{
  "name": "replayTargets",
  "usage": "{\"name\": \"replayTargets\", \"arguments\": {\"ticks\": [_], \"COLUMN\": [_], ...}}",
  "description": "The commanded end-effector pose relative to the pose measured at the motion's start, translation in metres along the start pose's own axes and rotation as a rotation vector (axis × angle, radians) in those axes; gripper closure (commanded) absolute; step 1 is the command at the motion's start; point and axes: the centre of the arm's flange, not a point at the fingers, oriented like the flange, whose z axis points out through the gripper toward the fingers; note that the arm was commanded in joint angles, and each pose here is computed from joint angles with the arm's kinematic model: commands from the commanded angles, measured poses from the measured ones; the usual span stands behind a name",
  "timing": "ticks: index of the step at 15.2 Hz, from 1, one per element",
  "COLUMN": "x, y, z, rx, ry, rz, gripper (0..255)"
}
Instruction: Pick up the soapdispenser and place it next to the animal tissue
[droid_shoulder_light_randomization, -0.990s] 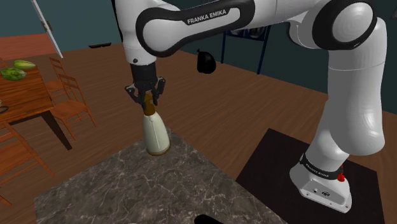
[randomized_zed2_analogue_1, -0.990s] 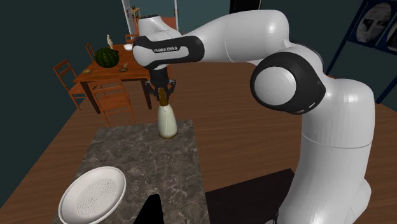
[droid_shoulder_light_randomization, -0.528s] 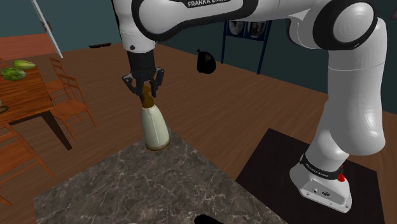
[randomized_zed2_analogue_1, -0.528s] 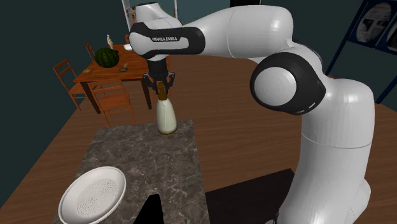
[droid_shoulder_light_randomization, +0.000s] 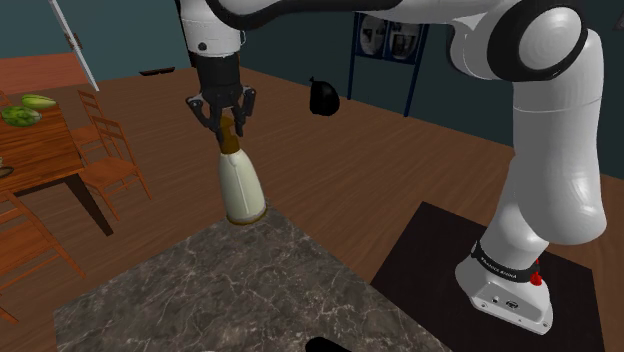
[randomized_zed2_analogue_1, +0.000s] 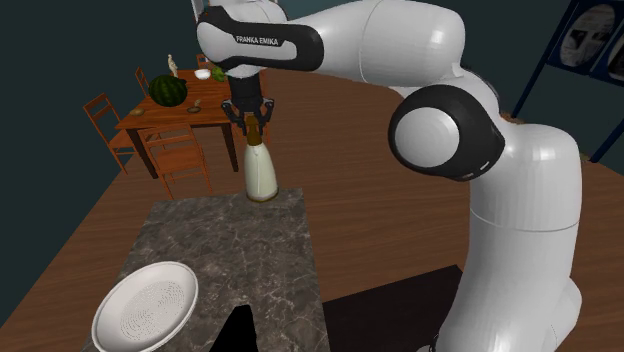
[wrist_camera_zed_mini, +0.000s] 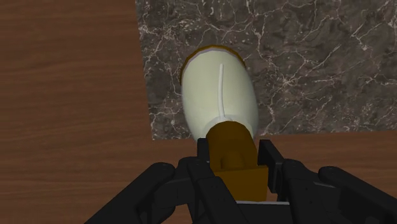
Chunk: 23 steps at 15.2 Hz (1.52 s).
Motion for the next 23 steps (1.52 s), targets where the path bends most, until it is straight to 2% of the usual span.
{"name": "replayTargets", "arguments": {"ticks": [1, 2, 23], "x": [0.000, 0.000, -0.210], "y": [-0.001, -0.001, -0.058], "z": [-0.012, -0.015, -0.187], "rx": [0.000, 0.000, 0.000], "ry": [0.000, 0.000, 0.000], "rz": [0.000, 0.000, 0.000], "gripper": [255, 255, 255]}}
